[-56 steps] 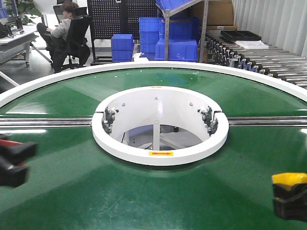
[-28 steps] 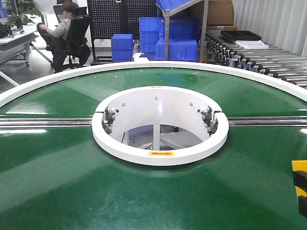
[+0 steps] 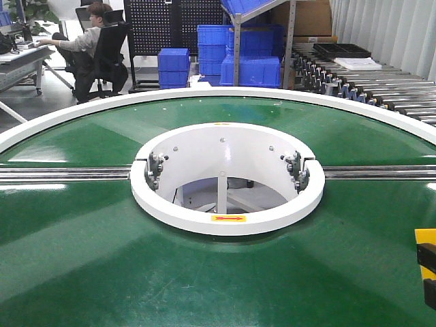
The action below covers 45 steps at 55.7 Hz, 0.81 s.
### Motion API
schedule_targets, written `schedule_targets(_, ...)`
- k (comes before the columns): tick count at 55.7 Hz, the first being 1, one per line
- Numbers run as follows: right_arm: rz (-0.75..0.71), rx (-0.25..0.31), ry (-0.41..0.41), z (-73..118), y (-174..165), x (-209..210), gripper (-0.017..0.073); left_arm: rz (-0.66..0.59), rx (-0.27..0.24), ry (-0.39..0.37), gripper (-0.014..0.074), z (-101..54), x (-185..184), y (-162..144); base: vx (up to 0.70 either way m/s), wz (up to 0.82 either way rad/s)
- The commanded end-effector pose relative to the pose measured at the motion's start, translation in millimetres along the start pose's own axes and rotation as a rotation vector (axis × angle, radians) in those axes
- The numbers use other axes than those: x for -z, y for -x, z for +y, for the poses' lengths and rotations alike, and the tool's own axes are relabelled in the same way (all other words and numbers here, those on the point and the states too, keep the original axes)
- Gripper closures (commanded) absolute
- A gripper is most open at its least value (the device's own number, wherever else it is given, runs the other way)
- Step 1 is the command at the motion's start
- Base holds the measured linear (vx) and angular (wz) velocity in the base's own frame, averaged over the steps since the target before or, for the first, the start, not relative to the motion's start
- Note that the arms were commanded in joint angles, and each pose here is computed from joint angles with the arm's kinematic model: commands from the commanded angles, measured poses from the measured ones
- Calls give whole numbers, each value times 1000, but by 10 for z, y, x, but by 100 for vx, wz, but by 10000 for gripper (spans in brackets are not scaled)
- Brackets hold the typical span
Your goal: Pick red and yellow blocks into blue bin
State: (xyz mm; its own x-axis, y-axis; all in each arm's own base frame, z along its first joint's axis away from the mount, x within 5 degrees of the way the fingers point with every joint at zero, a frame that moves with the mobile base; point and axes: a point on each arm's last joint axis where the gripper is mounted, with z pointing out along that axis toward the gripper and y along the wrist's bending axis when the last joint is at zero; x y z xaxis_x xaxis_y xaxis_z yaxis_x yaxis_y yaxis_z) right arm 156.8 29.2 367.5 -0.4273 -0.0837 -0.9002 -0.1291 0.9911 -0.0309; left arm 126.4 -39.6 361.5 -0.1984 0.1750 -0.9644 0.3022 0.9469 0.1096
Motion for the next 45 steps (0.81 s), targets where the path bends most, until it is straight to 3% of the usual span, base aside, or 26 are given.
schedule_targets(1,-115,27,1,-7,162,71,568,-123,5,-7,591,0,48,172,0,0)
schedule_targets(45,-115,27,1,-7,162,71,568,-123,5,-7,591,0,48,172,-1,3)
